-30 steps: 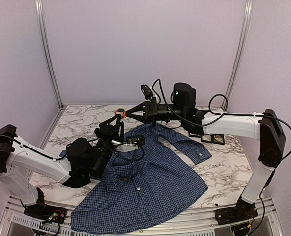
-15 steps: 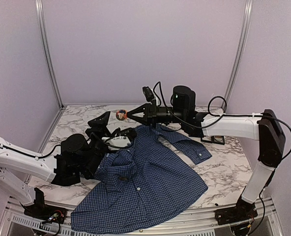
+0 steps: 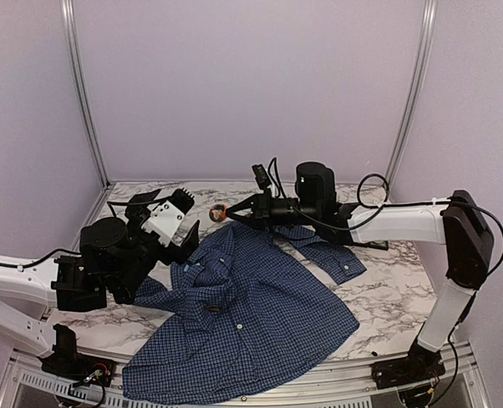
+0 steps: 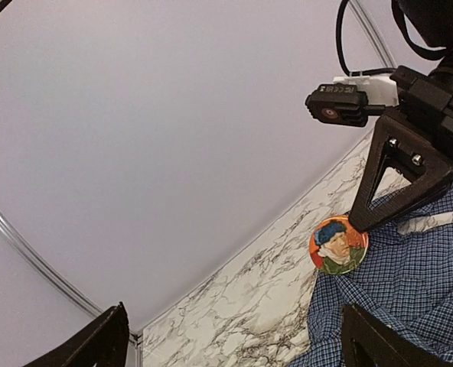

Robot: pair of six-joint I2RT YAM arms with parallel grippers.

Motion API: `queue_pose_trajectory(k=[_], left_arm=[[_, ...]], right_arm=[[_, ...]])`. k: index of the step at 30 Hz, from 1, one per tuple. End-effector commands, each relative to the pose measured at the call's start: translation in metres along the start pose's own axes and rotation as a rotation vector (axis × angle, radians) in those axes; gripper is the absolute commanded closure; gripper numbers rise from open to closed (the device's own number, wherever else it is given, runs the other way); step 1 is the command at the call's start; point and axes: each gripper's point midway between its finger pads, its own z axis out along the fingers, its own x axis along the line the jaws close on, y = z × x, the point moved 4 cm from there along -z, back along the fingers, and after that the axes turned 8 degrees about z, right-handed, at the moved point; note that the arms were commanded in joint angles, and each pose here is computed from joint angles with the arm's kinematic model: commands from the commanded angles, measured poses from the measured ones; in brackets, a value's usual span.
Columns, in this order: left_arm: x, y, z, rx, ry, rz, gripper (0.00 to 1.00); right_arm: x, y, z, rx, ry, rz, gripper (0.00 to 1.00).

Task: Remove the brooch from the garment
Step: Place the brooch in the brooch box.

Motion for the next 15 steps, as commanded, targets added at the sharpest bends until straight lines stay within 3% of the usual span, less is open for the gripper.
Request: queue_pose_trajectory(k=[1,15], left_arm=[[0.007,0.002,-0.006,-0.007,-0.040,-0.206,0.01],[0.019,-0.018,0.016,0.115,-0.083,-0.537,0.01]], right_arm=[[-0.007,0.007,-0.013,-0.056,-0.051,-0.026,1.00],[-0.076,0.022,-0.091,-0.221,-0.229,0.059,1.00]])
